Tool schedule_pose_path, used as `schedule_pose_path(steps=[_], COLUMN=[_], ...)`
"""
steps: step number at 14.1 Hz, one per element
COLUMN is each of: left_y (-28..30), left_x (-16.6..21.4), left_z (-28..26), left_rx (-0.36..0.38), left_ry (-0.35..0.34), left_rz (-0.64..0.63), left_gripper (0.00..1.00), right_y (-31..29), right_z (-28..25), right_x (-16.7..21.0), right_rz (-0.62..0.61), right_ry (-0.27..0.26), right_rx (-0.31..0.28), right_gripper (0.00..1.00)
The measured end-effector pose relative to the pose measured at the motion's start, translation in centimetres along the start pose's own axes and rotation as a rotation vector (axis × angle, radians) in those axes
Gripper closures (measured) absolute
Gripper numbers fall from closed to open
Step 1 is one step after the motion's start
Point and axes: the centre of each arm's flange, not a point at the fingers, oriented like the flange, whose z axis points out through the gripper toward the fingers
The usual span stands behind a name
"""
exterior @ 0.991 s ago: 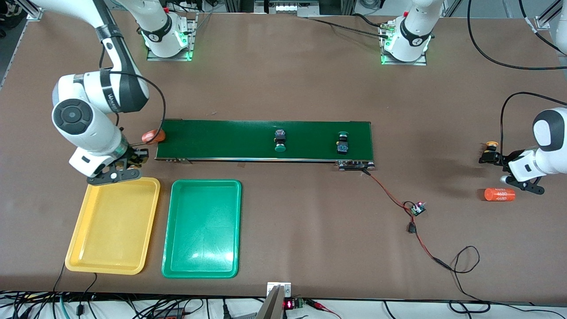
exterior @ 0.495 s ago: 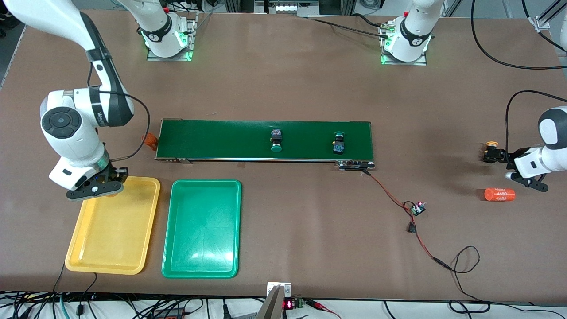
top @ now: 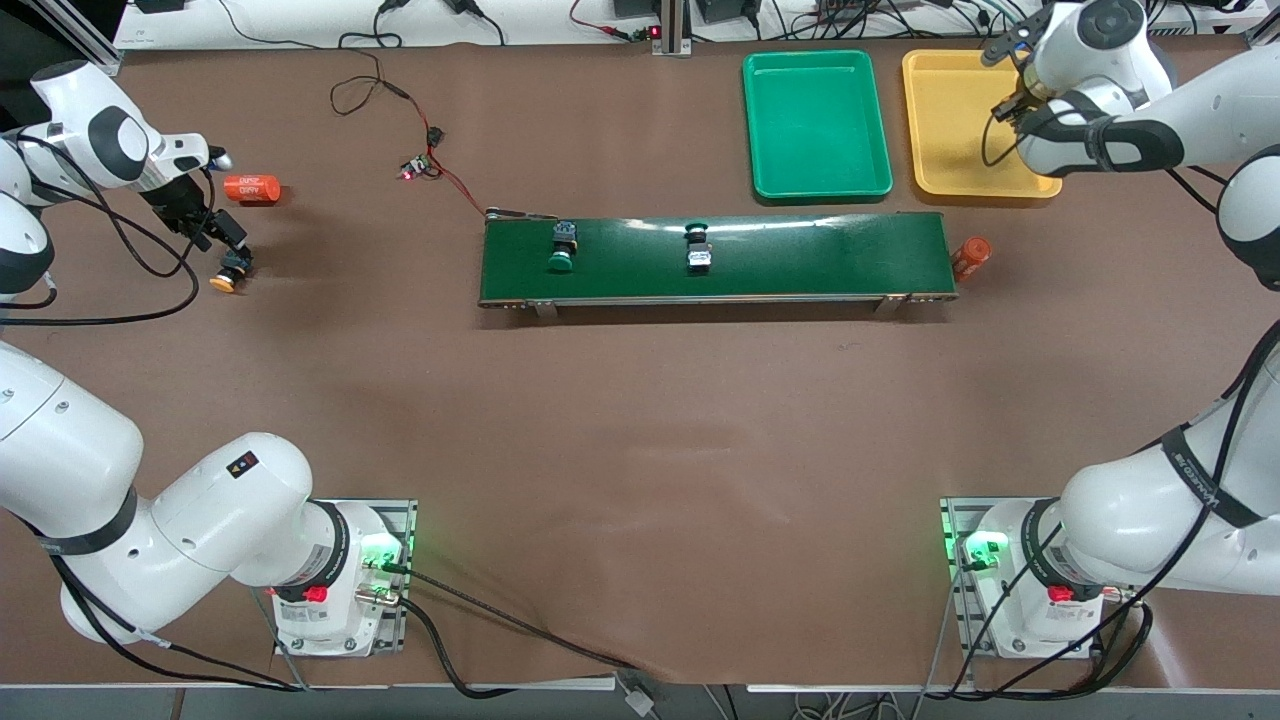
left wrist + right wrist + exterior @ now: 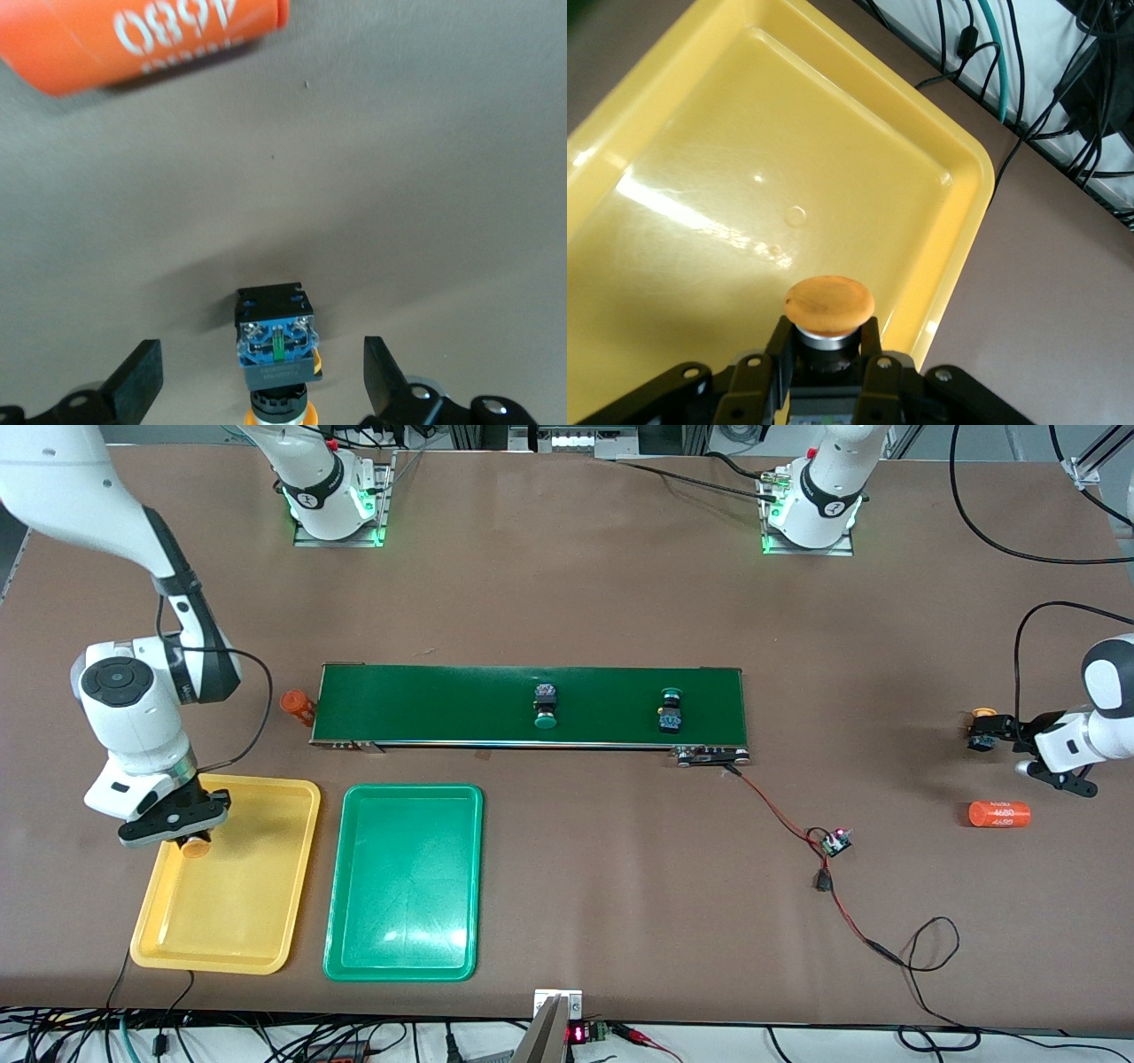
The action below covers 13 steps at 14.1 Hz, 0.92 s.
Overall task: Sort buttons by color to trays
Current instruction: 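Carry the yellow button over the yellow tray with the right gripper, then lower the yellow button into the yellow tray and open the right gripper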
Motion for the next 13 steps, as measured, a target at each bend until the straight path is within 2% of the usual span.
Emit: schedule_pose_path(steps=[3, 4, 5, 6, 7, 11, 13], left_y=[0.2, 0.2, 0.2, 0.2, 0.2, 0.2, 0.1], left_x=[-0.1, -0.2, -0.2, -0.2, -0.1, -0.2, -0.3], left_z=[0.6, 0.6, 0.7, 0.7, 0.7, 0.9, 0.9], left_rx=[-0.009, -0.010, -0.010, -0.010, -0.009, 0.011, 0.012], left_ry=[-0.007, -0.008, -0.009, -0.009, -0.007, -0.015, -0.014], left_rz=[0.001, 0.001, 0.001, 0.002, 0.003, 0.019, 0.016], left_gripper=[0.00, 0.00, 0.07, 0.07, 0.12, 0.57, 0.59], right_y=[-0.3, -0.5, -0.7, -0.8, -0.8, -0.8, -0.8], right_z=[2.4, 2.6, 2.7, 2.7, 2.7, 2.5, 2.3], right_x=[-1.4, -1.3, -1.3, -1.3, -1.2, -1.0, -0.8], right_rz=[0.006, 0.005, 0.003, 0.003, 0.002, -0.003, -0.003], right_ry=[0.030, 0.032, 0.032, 0.034, 0.037, 0.046, 0.049], right_rx=[0.023, 0.027, 0.030, 0.031, 0.032, 0.031, 0.029], right_gripper=[0.67, 0.63, 0.63, 0.56, 0.48, 0.11, 0.07])
